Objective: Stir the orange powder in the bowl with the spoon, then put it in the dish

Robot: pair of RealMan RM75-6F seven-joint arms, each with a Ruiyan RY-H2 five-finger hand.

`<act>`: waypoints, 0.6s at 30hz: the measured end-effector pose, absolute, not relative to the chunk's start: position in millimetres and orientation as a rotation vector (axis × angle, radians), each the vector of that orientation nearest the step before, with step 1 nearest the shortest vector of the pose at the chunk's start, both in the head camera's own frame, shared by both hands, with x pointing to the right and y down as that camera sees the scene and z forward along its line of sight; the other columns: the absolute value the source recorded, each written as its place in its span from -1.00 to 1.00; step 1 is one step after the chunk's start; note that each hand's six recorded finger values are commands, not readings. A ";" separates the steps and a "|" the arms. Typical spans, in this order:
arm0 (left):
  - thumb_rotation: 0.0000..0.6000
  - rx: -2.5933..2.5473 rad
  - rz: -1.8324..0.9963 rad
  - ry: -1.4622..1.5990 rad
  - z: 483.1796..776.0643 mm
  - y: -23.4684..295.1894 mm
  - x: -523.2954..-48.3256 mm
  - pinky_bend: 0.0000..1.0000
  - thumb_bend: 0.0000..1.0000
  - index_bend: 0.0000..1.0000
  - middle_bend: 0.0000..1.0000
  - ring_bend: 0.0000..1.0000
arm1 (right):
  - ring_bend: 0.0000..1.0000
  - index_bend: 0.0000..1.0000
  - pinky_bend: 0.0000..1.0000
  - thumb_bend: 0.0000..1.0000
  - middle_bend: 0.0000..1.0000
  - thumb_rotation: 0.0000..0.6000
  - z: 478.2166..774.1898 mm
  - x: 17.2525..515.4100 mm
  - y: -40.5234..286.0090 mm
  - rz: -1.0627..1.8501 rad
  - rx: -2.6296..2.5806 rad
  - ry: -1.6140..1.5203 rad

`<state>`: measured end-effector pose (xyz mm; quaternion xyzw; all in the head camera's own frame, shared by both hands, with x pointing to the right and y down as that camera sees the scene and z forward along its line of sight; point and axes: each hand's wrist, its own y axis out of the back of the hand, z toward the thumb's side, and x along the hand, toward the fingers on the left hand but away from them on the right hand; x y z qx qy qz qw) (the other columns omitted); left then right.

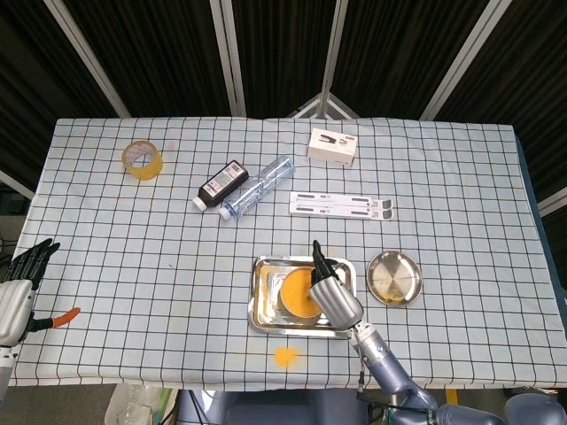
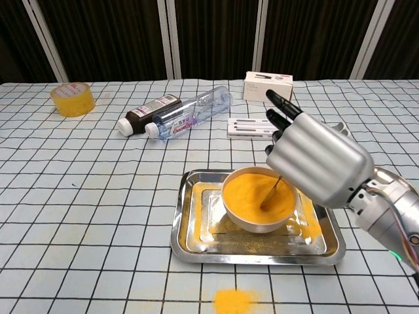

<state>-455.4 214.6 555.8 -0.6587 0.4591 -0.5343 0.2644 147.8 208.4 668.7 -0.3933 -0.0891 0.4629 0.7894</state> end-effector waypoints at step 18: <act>1.00 -1.775 -1.444 1.247 556.2 214.3 -454.9 -1.00 -0.99 -1.00 -1.00 -1.00 | -0.64 0.22 -1.00 0.14 0.02 1.00 653.9 152.6 198.4 0.975 -0.784 -0.180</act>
